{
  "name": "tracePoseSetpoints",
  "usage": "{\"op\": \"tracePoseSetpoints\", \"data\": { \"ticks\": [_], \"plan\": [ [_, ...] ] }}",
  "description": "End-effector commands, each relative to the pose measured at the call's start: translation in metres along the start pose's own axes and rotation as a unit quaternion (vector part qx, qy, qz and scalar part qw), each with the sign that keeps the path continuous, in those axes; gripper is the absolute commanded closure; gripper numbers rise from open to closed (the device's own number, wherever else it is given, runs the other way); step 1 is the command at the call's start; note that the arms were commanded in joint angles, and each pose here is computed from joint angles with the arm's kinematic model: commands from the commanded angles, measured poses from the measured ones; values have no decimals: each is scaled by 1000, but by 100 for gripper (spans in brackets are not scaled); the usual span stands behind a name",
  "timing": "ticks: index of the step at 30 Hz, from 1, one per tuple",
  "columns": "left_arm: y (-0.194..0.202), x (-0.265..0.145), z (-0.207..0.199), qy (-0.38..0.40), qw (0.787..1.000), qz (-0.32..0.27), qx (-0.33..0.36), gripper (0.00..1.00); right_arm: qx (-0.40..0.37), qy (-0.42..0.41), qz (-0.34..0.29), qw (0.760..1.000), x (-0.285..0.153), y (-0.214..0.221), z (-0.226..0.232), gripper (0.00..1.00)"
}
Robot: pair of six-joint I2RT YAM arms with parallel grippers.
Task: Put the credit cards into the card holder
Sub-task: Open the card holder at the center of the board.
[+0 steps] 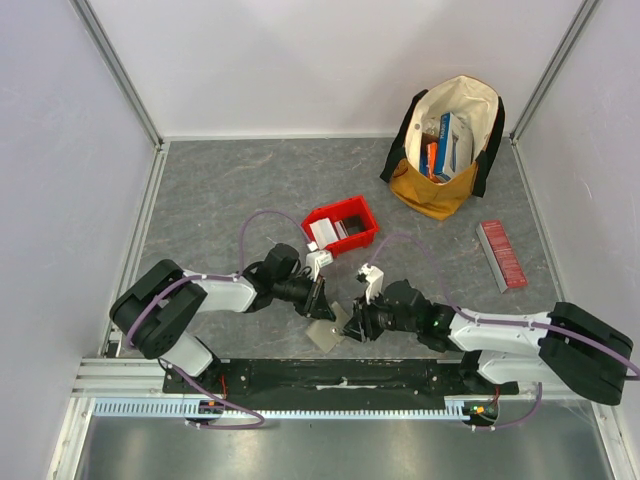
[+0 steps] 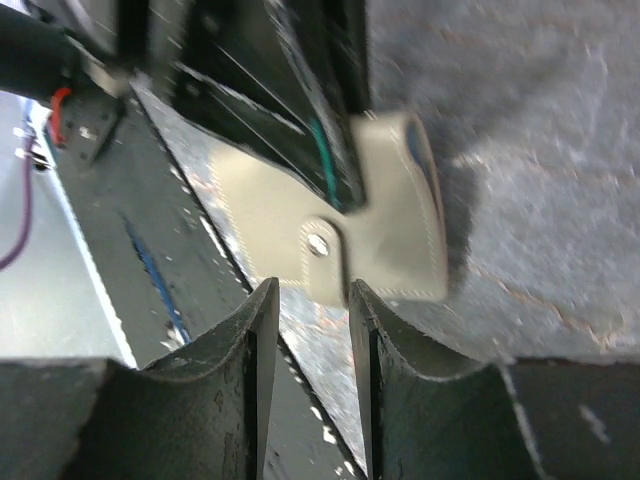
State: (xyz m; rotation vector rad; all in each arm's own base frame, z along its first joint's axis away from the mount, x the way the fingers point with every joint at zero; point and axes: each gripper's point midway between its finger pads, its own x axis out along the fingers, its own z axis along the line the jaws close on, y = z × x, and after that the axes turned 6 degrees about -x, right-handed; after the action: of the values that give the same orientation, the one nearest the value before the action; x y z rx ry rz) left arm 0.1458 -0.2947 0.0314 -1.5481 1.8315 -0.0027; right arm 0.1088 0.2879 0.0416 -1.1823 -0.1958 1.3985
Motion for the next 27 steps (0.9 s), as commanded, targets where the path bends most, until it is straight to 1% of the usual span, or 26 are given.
{"op": "tracePoseSetpoints", "data": {
  "ticks": [1, 5, 9, 17, 19, 22, 27],
  "plan": [
    [-11, 2, -6, 7, 999, -4, 42, 98, -34, -42, -56, 997, 1, -45, 27, 59],
    [-13, 0, -9, 8, 999, -5, 45, 98, -25, -58, -51, 997, 7, -45, 32, 58],
    [-14, -1, -10, 8, 999, -7, 48, 98, -28, -30, -18, 999, 18, -33, 19, 57],
    [-15, -2, -12, 10, 999, -6, 53, 98, -19, -12, 12, 1000, 21, -13, 7, 55],
    [-16, -2, -14, 13, 998, -8, 57, 98, -19, -31, 23, 999, 22, -7, 12, 55],
    [-19, -2, -15, 12, 998, -12, 60, 98, -15, -84, 41, 995, 24, 1, 29, 56],
    [-24, -3, -16, 9, 998, -19, 64, 98, -16, -112, 65, 991, 25, 11, 39, 57]
  ]
}}
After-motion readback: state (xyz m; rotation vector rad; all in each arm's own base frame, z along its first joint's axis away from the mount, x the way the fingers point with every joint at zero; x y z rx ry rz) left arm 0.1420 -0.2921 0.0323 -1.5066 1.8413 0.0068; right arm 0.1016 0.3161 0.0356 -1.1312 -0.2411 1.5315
